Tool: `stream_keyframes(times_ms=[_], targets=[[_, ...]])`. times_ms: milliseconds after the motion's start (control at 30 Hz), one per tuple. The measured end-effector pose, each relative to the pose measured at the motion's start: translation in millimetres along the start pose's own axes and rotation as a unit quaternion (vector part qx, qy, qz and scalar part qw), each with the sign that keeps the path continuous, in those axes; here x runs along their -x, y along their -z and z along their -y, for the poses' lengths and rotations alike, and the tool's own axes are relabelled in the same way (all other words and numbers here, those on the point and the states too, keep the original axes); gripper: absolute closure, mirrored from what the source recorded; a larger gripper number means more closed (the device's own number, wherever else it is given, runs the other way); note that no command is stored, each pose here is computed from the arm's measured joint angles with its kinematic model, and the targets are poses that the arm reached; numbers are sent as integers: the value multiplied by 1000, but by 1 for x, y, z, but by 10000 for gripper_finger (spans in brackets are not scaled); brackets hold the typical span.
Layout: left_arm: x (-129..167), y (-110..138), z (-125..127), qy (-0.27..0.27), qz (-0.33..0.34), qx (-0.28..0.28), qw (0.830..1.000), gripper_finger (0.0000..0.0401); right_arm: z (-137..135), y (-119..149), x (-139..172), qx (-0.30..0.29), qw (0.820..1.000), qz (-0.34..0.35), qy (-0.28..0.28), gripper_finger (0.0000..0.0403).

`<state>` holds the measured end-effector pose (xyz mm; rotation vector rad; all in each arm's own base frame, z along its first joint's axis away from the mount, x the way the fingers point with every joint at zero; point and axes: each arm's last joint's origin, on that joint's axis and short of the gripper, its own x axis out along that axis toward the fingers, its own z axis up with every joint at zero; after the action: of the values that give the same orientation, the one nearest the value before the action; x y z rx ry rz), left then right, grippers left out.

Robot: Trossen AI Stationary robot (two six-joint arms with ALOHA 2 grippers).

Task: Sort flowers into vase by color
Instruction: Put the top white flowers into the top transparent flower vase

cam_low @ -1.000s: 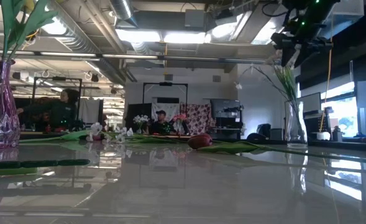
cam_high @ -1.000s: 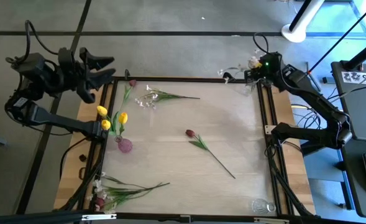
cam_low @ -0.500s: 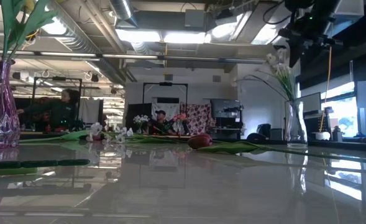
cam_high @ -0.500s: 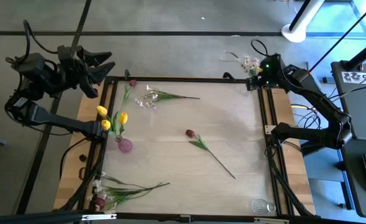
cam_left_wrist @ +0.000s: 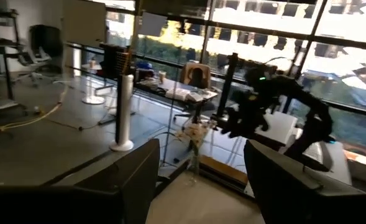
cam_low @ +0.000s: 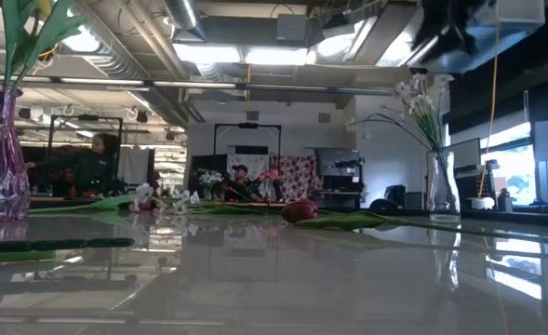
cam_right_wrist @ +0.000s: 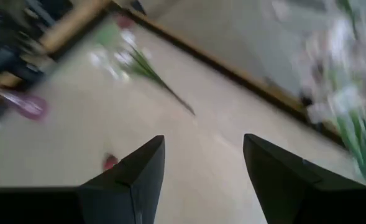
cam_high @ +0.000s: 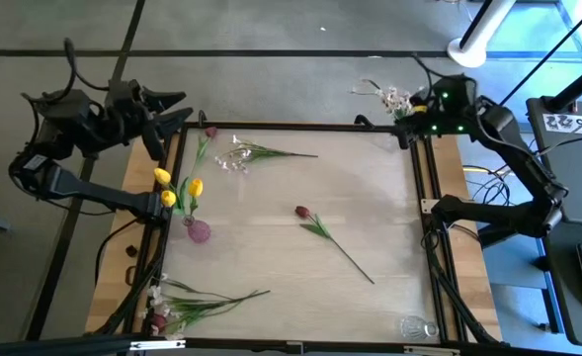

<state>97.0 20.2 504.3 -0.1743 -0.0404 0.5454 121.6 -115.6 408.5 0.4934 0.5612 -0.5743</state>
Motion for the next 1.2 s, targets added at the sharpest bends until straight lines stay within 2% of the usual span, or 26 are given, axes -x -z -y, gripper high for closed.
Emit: stream_keyframes(times_ms=[133,300,533,767,900,1067,1200], targets=[[-2,0,-2,-37,5,-1,999,170,-31,-19,4,62,995,68,-42,185],[-3,0,-3,-46,6,3,999,170,-74,-45,-7,88,983,139,-83,185],[1,-1,-5,-42,7,5,999,170,-125,-65,-48,140,968,155,-137,185],[1,2,-6,-45,-6,21,999,170,-172,-68,-99,135,950,168,-227,185],[1,3,-6,-46,-11,30,998,170,-196,-60,-134,137,943,166,-253,185],[2,3,-6,-31,-13,50,998,170,-208,-43,-194,143,951,130,-242,185],[3,3,-6,-31,-12,60,998,170,-199,-28,-248,155,963,91,-201,185]])
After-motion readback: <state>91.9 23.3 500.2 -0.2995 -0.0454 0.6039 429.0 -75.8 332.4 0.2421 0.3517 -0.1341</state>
